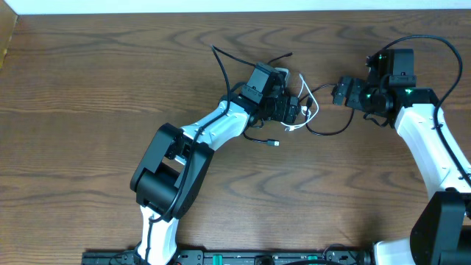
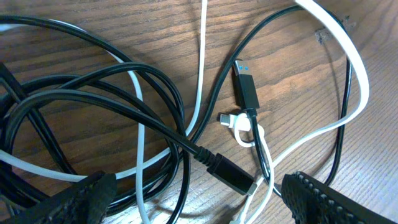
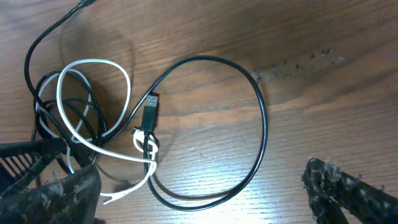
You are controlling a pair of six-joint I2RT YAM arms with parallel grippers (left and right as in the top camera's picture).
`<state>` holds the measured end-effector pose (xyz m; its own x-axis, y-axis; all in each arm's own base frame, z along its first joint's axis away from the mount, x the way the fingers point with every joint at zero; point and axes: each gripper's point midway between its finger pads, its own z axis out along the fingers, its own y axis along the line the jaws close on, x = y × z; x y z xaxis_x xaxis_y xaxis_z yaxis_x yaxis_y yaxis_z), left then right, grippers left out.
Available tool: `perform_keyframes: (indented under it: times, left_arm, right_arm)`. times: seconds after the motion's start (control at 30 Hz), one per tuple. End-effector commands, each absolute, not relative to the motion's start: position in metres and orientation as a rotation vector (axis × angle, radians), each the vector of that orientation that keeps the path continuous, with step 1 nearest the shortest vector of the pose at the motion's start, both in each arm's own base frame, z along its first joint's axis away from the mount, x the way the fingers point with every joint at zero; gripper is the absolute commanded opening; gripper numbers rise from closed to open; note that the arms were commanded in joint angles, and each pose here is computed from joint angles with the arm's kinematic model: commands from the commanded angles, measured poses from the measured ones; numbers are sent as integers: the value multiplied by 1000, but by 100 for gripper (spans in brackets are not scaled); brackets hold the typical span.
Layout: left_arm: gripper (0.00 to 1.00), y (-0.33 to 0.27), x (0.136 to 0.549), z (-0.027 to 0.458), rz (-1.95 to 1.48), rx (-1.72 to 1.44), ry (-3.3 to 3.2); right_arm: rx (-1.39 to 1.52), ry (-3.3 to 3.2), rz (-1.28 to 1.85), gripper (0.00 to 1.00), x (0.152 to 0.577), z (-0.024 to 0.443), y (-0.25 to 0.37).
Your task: Untangle cables
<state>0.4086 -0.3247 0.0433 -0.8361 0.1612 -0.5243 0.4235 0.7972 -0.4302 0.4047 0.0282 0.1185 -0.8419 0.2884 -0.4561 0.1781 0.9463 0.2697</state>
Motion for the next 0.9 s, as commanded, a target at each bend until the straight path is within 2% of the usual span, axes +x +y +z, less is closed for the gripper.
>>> perform_keyframes:
  times: [0.0,0.3,0.87]
  left_arm:
    - [90,-322,414,32,-707,433,2524]
    - [90,-321,415,30,-689,452,2520]
    - [90,-321,415,-6,-671,470,2555]
  right_arm:
    - [349,2599,297,99,404,115,27]
    - [349,2599,297,99,404,115,27]
    - [342,2601,322,99,404,116,31]
